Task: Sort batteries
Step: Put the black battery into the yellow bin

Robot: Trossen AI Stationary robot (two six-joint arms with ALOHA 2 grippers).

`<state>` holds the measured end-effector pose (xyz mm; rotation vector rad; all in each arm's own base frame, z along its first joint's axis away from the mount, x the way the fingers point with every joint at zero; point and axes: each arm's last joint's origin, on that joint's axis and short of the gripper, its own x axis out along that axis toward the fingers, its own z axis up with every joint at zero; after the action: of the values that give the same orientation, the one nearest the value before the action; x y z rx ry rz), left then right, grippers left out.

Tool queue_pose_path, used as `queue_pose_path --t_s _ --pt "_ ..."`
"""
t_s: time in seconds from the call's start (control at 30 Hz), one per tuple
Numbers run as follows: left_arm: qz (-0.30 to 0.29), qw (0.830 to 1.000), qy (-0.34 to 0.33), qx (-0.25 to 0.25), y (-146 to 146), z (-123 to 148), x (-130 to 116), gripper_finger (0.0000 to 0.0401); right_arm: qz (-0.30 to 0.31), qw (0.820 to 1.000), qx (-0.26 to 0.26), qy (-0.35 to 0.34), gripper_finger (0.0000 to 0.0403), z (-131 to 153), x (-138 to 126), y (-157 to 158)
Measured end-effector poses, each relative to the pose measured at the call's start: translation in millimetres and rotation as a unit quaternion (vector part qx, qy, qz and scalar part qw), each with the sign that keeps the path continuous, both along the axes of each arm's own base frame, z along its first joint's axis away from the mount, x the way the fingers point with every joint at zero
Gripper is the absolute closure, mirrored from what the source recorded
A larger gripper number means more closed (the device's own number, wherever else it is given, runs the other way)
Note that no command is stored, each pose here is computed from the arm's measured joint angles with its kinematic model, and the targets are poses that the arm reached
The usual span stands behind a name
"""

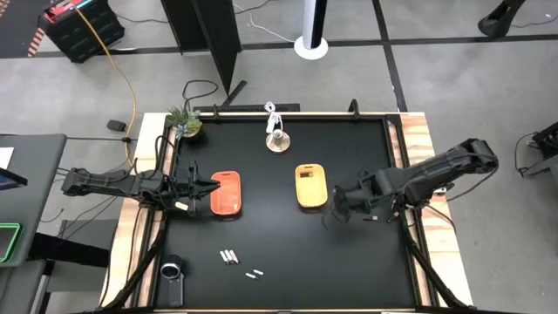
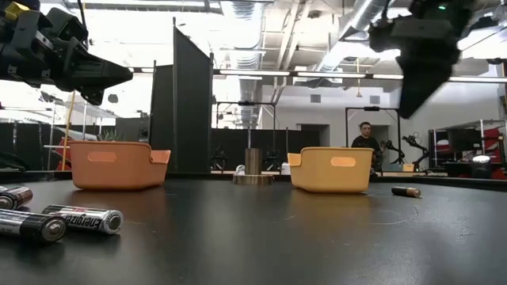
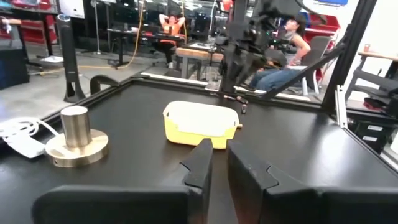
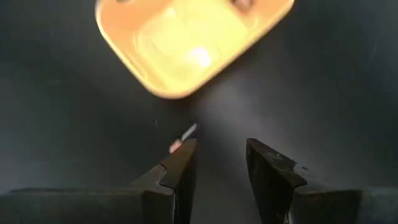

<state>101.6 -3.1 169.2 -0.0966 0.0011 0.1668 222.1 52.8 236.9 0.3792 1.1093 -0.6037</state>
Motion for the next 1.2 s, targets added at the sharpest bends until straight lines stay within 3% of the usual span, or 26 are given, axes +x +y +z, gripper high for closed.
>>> queue_pose_path --t_s 0.23,0.67,1.2 --pt "0.0 1.0 0.002 0.024 0 0 0 0.0338 -0.041 0.999 0.007 0.028 0.0241 -36 9 23" --pt "0.0 1.0 0.002 0.031 0 1 0 0.0338 -0.093 0.994 0.027 0.044 0.0209 -77 38 18" --pt "0.0 0.999 0.005 0.043 0 0 0 0.0338 -0.119 0.99 0.044 0.052 0.0209 -87 41 18"
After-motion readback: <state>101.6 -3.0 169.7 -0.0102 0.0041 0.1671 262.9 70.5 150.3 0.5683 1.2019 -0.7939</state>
